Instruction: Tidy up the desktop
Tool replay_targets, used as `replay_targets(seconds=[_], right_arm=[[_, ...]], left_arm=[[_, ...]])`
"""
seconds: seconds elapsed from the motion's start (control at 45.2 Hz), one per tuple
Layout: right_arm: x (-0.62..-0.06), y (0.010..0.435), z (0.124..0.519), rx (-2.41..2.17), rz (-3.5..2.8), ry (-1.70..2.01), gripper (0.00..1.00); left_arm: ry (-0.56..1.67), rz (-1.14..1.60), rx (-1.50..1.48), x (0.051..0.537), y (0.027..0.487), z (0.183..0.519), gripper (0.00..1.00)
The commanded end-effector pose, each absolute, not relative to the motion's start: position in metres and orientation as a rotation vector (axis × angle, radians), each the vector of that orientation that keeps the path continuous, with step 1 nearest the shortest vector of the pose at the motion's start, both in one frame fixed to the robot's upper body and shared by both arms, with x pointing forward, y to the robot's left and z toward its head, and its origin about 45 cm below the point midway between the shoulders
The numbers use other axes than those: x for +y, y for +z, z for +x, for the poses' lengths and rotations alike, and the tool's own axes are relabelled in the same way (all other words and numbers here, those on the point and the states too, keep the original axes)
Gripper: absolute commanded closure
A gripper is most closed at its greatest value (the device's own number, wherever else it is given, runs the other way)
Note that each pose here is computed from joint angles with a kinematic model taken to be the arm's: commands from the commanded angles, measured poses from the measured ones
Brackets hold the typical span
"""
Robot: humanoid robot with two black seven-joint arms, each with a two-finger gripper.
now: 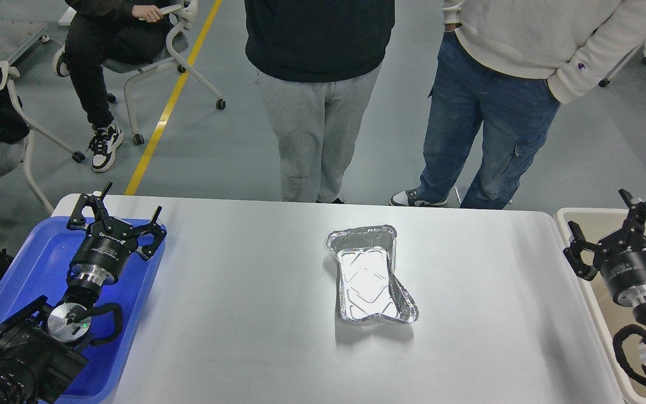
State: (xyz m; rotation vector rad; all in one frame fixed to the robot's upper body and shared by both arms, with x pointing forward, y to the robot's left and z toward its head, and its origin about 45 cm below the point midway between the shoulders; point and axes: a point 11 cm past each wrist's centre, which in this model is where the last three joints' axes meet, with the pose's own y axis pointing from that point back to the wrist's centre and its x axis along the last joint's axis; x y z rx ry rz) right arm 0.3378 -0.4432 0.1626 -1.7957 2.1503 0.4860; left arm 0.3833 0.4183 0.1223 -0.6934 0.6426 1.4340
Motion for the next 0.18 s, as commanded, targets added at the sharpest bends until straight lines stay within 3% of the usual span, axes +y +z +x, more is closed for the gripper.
replay_targets(seconds=[0.0, 0.155], right_arm=[[-0.4428, 0.1576, 0.3335, 2.151, -1.757, 0.504, 0.00], [-0.4417, 0.1576, 0.3337, 2.146, -1.755, 0.506, 0.00]], left_arm=[[1.434, -0.693, 0.642, 0.4183, 0.1223, 0.3833, 0.00], [1.434, -0.693, 0.642, 0.4183, 0.1223, 0.3833, 0.00]])
